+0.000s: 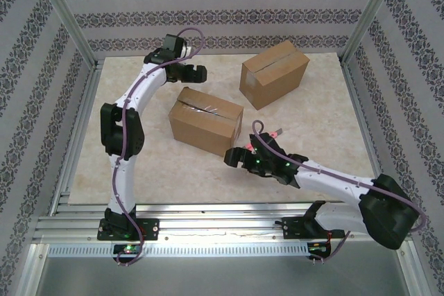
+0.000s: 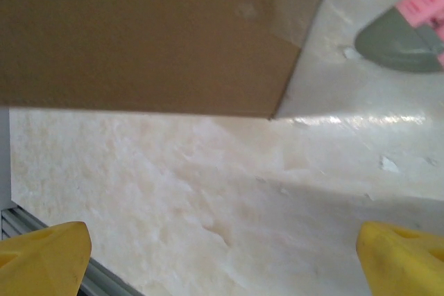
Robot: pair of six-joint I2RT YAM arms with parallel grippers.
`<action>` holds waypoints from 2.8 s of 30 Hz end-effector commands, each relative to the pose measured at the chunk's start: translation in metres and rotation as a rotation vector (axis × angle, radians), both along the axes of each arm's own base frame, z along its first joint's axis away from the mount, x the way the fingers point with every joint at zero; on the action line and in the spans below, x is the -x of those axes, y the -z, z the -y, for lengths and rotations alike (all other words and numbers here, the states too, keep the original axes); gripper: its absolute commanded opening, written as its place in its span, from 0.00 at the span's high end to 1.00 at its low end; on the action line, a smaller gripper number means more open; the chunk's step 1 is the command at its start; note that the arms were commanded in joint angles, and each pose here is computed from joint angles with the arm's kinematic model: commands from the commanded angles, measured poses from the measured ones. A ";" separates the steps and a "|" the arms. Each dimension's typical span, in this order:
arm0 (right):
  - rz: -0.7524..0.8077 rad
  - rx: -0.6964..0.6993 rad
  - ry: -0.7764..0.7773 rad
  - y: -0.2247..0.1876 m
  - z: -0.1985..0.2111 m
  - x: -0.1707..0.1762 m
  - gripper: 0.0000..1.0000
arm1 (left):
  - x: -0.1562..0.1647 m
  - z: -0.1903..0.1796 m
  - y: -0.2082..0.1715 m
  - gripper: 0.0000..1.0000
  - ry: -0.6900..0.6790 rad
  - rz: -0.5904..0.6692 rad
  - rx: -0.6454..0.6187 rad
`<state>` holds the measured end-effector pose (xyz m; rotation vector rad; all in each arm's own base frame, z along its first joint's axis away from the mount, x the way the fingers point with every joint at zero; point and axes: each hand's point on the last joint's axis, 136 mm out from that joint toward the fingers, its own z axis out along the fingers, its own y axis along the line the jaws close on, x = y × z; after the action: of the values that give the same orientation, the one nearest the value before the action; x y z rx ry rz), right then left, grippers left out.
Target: Unpack the express box
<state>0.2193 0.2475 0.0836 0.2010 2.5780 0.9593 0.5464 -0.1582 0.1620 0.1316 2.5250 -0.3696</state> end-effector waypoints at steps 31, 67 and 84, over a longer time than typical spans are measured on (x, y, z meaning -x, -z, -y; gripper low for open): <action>0.169 0.010 0.089 -0.041 -0.020 -0.177 0.04 | 0.166 -0.071 0.052 0.05 -0.220 -0.241 -0.136; 0.241 0.027 0.136 -0.072 0.017 -0.150 0.02 | 0.194 -0.016 -0.072 0.00 -0.106 -0.043 0.406; 0.222 0.029 0.125 -0.064 0.013 -0.150 0.02 | 0.175 0.000 -0.024 0.00 -0.072 -0.167 0.423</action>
<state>0.3712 0.2322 0.1527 0.2468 2.3369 0.8580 0.3659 -0.1524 0.1838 -0.1819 2.5716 -0.8520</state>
